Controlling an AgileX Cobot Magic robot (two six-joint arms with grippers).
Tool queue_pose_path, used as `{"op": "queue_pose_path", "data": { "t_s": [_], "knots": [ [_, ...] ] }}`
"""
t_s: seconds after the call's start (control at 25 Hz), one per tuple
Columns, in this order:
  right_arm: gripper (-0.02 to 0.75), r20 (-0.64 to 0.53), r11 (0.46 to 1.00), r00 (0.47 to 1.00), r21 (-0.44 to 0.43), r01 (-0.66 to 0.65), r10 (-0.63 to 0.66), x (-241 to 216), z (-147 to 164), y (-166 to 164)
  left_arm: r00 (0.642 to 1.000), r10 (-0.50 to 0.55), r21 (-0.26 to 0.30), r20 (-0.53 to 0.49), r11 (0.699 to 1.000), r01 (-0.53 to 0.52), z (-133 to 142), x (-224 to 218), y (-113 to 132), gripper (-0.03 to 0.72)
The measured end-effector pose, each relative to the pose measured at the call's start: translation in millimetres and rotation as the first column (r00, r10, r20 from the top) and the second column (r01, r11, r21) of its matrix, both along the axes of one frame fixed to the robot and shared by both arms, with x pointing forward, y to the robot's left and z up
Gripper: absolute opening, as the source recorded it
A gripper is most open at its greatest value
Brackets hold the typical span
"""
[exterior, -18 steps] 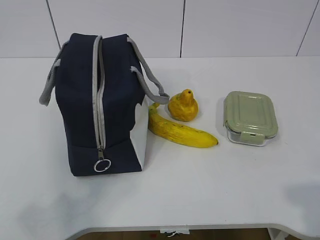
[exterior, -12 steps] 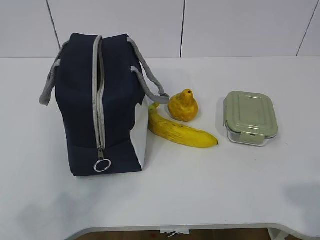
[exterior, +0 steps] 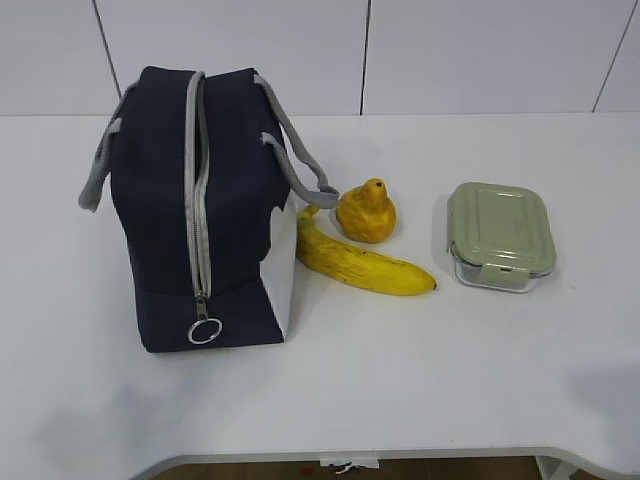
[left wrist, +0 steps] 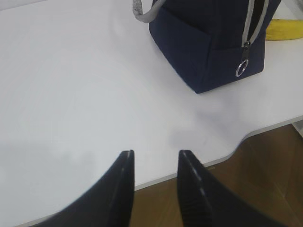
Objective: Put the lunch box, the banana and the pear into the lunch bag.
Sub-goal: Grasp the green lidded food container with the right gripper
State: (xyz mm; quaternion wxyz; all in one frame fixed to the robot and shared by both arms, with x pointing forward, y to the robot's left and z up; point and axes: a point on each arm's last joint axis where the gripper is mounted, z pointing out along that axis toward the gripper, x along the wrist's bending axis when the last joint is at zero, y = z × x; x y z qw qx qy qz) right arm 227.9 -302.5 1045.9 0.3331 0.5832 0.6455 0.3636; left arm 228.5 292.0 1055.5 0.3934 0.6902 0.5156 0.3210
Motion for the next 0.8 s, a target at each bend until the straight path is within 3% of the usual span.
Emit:
{"op": "queue_pose_path", "data": {
  "t_s": [0.8],
  "knots": [
    [0.309, -0.003, 1.0, 1.0, 0.025, -0.018, 0.018, -0.3, 0.0, 2.5, 1.0, 0.0, 0.0, 0.0, 1.0, 0.0, 0.0, 0.0, 0.0, 0.239]
  ]
}}
